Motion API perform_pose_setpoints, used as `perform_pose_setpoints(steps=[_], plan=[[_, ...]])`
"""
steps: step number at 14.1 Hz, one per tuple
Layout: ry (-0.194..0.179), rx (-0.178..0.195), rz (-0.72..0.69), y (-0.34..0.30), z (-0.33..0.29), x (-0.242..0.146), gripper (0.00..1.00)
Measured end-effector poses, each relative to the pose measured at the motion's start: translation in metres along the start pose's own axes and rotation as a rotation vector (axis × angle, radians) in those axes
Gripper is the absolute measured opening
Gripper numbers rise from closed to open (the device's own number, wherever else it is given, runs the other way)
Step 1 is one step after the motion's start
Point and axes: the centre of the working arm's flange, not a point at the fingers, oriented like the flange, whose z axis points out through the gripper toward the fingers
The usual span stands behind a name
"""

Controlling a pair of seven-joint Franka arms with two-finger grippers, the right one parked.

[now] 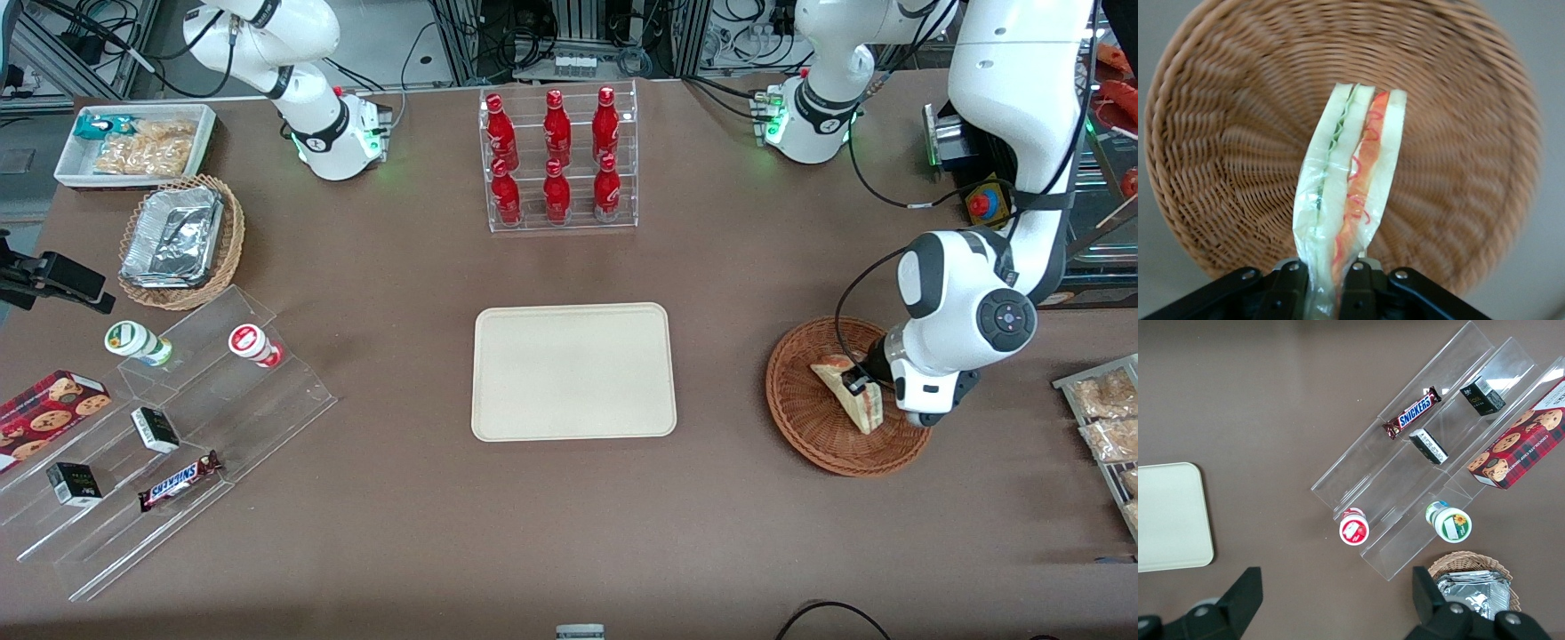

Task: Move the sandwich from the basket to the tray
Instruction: 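Close the left gripper on the sandwich and lift it, then carry the sandwich with the left gripper over the cream tray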

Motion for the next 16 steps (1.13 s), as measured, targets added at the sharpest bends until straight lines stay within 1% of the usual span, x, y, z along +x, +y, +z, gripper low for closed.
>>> perform_pose_setpoints(steps=[2,4,6,11,16], plan=[[-0.039,0.013,0.200,0.028,-0.036,-0.010,0.15],[-0.042,0.011,0.310,0.068,-0.054,-0.032,0.15],[-0.044,0.015,0.377,0.121,-0.047,-0.070,0.15],[-0.050,0.046,0.391,0.251,0.004,-0.168,0.15],[-0.038,0.051,0.335,0.335,0.046,-0.255,0.15]])
